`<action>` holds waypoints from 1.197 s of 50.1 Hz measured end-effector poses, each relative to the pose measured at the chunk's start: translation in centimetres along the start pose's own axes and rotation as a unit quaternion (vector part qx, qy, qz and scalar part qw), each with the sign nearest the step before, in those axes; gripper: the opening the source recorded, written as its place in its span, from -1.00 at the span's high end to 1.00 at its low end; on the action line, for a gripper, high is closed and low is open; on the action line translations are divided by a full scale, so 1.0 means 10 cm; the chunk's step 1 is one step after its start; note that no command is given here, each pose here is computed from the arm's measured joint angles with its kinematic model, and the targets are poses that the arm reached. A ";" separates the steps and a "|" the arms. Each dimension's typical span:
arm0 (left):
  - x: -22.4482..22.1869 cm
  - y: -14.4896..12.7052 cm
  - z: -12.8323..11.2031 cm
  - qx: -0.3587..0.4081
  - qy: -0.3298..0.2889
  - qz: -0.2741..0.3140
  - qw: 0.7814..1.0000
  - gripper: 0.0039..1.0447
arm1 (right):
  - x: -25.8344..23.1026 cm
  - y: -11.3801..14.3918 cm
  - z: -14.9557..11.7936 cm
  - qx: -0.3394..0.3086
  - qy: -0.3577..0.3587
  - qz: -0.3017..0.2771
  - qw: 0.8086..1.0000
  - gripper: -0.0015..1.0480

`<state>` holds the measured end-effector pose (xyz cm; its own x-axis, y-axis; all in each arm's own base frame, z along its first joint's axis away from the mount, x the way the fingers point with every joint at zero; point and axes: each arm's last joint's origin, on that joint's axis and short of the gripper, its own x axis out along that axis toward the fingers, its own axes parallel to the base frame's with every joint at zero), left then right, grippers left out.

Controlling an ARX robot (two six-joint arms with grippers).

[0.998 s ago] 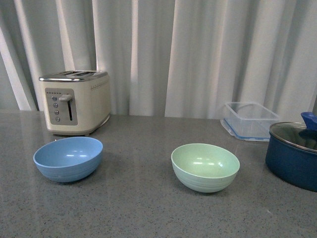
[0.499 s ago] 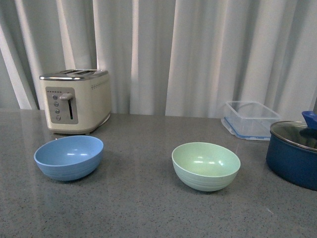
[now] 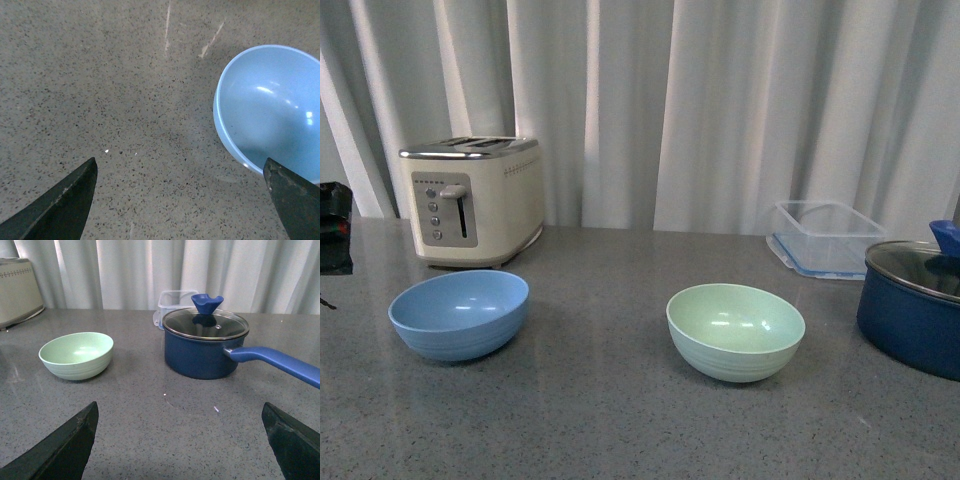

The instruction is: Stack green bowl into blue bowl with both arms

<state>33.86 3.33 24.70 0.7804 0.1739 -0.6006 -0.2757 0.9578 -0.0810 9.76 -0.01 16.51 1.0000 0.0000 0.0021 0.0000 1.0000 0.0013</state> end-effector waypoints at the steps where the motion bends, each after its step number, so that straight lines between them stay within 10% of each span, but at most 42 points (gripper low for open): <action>1: 0.02 0.00 0.00 -0.001 0.002 0.001 1.000 -0.87 | 0.00 0.00 0.00 0.000 0.000 0.000 1.000 -0.81; 39: 0.94 -0.43 -0.05 0.030 0.029 0.004 0.999 -0.84 | 0.00 0.00 0.00 0.000 0.000 0.000 1.000 -0.81; 60: 1.06 -0.54 -0.07 0.012 0.057 0.027 0.998 0.62 | 0.00 0.00 0.00 0.000 0.000 0.000 1.000 -0.81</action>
<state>43.24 -0.19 18.24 0.6954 0.1994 -0.6904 -0.3010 0.9532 -0.0280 9.76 -0.01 16.51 1.0000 0.0000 0.0021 0.0000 1.0000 0.0010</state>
